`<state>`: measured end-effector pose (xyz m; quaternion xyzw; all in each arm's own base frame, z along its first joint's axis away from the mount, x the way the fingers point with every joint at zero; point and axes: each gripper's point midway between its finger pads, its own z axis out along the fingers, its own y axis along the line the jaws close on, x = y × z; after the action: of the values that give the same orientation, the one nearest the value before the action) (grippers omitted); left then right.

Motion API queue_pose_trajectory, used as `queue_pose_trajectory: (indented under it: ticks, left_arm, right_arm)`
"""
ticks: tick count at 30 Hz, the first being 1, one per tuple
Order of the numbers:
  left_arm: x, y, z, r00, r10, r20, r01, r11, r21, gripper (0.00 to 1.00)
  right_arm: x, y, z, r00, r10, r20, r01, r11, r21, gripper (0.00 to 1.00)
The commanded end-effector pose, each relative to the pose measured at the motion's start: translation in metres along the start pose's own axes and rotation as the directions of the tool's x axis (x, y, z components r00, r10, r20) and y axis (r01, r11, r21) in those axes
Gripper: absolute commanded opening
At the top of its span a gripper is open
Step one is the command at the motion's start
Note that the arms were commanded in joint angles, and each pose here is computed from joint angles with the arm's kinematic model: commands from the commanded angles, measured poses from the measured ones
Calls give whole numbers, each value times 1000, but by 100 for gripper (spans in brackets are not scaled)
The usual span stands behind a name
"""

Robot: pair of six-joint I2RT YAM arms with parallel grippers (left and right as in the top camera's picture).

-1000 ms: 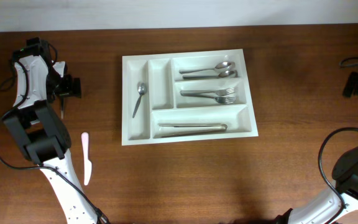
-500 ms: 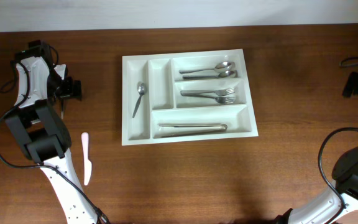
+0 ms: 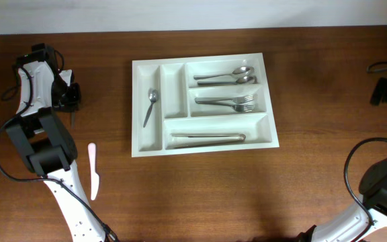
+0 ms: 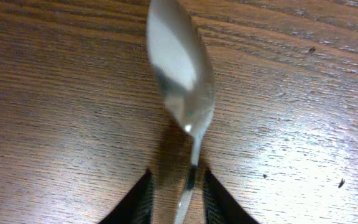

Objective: Pack container
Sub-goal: 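Lower the left gripper and close it on the spoon handle, then lift the spoon and carry it over the tray's left compartment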

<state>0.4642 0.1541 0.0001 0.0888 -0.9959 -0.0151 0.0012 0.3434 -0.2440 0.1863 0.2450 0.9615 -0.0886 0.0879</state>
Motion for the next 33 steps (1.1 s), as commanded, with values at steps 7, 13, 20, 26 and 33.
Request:
queue_pose_trajectory:
  ticks: [7,13,20,26,33]
  left_arm:
    - [10,6,26,998,-4,-63,3,1000,-11,2]
    - [12,4,22,997,-2,-75,2,1000,-6,2]
    - [1,-2,-19,999,13,-39,-13,1000,-6,2]
    - [-14,-41,-84,996,66,65,-71,995,68,2]
    - [-18,-113,-148,965,163,207,-200,965,170,2]
  right_arm:
    - [0,1,-1,1000,-6,3,6,1000,1,99]
    - [0,1,-1,1000,-6,3,6,1000,1,99]
    - [0,1,-1,1000,-6,3,6,1000,1,99]
    - [0,1,-1,1000,-6,3,6,1000,1,99]
    - [0,1,-1,1000,-6,3,6,1000,1,98]
